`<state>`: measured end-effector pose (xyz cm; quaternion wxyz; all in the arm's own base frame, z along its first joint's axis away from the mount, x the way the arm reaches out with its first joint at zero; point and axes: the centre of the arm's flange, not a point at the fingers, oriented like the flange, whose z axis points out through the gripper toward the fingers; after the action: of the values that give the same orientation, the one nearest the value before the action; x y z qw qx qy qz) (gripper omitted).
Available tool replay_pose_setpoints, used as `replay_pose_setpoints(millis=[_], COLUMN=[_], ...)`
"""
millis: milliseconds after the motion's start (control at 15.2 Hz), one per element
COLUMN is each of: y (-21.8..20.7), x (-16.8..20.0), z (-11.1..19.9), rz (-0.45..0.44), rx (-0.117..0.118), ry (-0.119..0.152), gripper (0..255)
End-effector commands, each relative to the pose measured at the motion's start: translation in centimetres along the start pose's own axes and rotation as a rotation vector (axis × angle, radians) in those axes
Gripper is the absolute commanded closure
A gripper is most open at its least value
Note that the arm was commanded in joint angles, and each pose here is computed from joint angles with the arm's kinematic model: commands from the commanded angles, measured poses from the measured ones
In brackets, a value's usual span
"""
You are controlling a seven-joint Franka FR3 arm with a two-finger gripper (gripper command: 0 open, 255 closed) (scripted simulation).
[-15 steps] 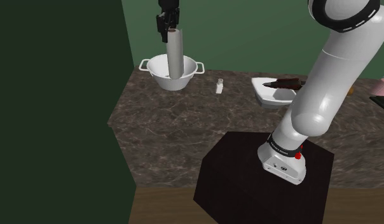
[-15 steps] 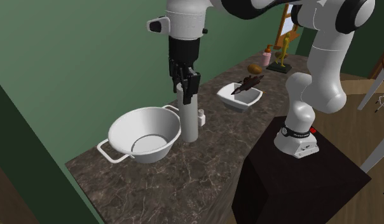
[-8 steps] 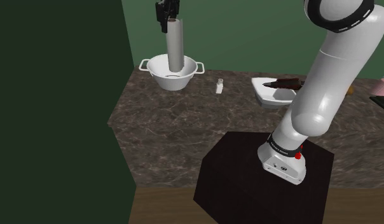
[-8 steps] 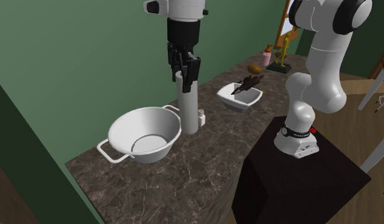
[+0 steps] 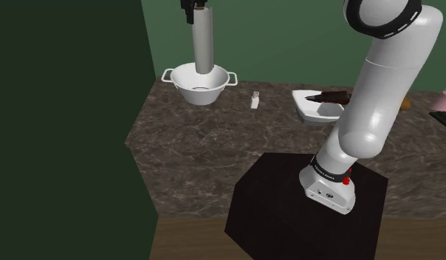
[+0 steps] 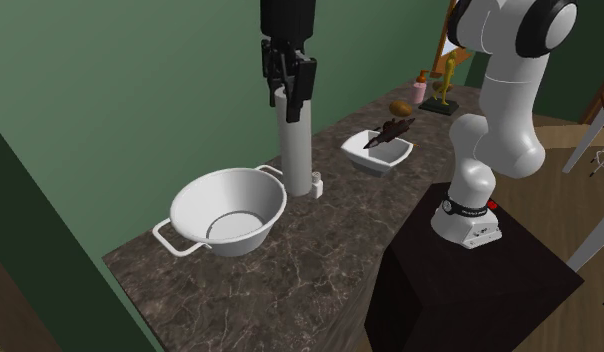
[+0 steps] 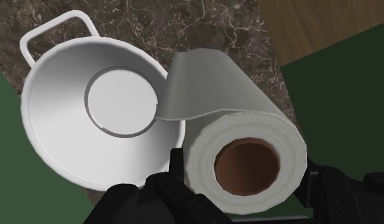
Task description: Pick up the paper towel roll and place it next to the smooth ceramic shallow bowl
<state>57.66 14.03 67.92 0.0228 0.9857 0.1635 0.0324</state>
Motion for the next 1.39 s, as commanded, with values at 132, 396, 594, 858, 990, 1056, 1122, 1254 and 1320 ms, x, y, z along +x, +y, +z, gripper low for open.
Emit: replay_pose_setpoints(millis=[132, 396, 594, 858, 990, 1056, 1122, 1254, 1320], y=[2.0, 5.9, 8.8, 12.7, 14.7, 15.7, 16.6, 18.6, 19.6], x=[-1.7, -5.3, -8.0, -11.5, -13.3, -14.2, -15.0, -16.8, -17.7], z=[-0.9, -0.9, -0.9, -0.9, -0.9, -0.9, -0.9, -0.9, -0.9], rz=[0.000, 0.000, 0.000, 0.000, 0.000, 0.000, 0.000, 0.000, 0.000], rx=[0.000, 0.000, 0.000, 0.000, 0.000, 0.000, 0.000, 0.000, 0.000], ry=[0.000, 0.000, 0.000, 0.000, 0.000, 0.000, 0.000, 0.000, 0.000], gripper=[255, 255, 255, 255, 255, 255, 255, 255, 255])
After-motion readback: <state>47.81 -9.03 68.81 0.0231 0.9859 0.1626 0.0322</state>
